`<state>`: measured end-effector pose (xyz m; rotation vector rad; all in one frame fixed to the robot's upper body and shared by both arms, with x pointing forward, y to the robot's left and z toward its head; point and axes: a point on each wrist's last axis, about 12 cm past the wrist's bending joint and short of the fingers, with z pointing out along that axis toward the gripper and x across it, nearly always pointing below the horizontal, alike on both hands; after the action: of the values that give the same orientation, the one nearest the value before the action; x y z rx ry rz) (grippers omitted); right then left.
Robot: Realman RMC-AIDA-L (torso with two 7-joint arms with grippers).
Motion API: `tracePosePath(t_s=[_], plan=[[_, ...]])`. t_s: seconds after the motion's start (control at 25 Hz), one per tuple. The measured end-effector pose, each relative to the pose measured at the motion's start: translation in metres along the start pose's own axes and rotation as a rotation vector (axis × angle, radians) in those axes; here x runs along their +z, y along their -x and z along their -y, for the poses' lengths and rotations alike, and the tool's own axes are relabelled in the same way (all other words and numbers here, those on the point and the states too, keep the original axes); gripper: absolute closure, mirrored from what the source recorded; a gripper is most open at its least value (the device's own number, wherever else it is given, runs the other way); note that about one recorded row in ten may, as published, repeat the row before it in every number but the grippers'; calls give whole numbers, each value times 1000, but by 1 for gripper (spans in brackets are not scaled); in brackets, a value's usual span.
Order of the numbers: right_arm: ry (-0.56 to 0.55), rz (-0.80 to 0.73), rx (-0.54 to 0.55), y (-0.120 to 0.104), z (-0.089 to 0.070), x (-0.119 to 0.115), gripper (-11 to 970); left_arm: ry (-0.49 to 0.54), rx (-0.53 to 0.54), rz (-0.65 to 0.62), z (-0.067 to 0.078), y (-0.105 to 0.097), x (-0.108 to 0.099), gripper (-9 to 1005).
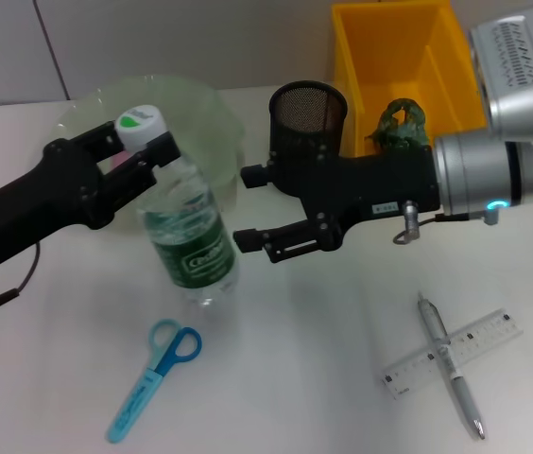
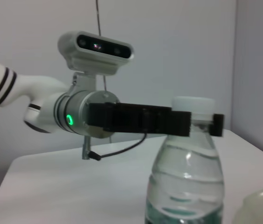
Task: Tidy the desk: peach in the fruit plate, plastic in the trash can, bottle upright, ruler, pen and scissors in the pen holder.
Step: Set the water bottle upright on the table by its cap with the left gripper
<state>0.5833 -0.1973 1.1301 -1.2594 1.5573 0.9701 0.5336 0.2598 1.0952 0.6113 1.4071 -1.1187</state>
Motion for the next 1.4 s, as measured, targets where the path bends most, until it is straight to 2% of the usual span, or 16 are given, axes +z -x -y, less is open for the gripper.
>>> tracePosePath(t_s=[0.28, 0.52, 0.68, 1.08, 1.4], plan=[[-33, -88, 52, -19, -2, -6, 142, 83, 89, -10, -2, -3, -22, 573], [-35, -118, 65, -26, -3, -7, 142, 136, 172, -35, -3, -10, -32, 573], [-37, -120, 75, -28, -4, -8, 142, 208, 216, -71, -9, -14, -36, 572], [-62, -128, 91, -33, -4, -11, 143, 334, 239, -78, -18, -16, -52, 572], [-56, -135, 101, -34, -5, -9, 143, 369, 236, -94, -21, -18, -53, 572]])
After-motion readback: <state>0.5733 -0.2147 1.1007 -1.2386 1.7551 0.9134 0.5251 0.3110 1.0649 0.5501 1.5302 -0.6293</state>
